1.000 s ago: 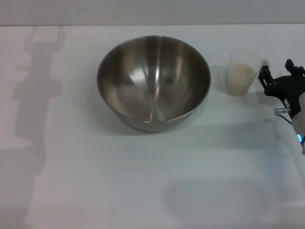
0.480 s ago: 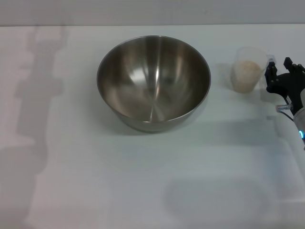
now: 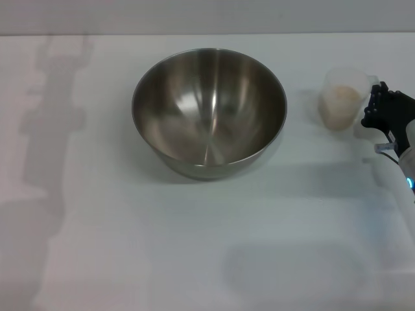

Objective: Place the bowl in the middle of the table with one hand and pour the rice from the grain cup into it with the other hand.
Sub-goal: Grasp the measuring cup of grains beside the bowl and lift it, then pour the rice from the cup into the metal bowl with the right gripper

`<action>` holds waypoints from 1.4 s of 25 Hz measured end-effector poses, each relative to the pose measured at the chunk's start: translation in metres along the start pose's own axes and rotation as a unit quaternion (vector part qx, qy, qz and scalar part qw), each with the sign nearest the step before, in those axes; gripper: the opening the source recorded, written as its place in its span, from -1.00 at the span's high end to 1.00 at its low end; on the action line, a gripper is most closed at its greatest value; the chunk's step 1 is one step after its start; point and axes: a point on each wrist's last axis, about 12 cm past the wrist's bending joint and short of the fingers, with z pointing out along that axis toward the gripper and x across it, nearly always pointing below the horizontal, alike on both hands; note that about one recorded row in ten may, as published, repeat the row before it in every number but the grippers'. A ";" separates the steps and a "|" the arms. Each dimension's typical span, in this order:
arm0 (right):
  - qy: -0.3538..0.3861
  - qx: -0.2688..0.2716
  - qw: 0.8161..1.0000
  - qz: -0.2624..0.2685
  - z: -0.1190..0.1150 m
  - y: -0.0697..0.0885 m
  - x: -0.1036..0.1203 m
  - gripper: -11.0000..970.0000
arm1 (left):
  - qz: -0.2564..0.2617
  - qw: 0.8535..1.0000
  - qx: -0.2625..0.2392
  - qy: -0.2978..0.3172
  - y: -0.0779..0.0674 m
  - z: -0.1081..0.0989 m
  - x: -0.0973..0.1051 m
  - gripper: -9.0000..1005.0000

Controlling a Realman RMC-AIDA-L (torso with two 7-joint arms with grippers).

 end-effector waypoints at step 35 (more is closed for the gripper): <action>-0.226 -0.063 0.961 -0.149 0.023 0.018 -0.072 0.97 | -0.005 0.997 -0.060 0.039 0.044 -0.038 0.031 -0.58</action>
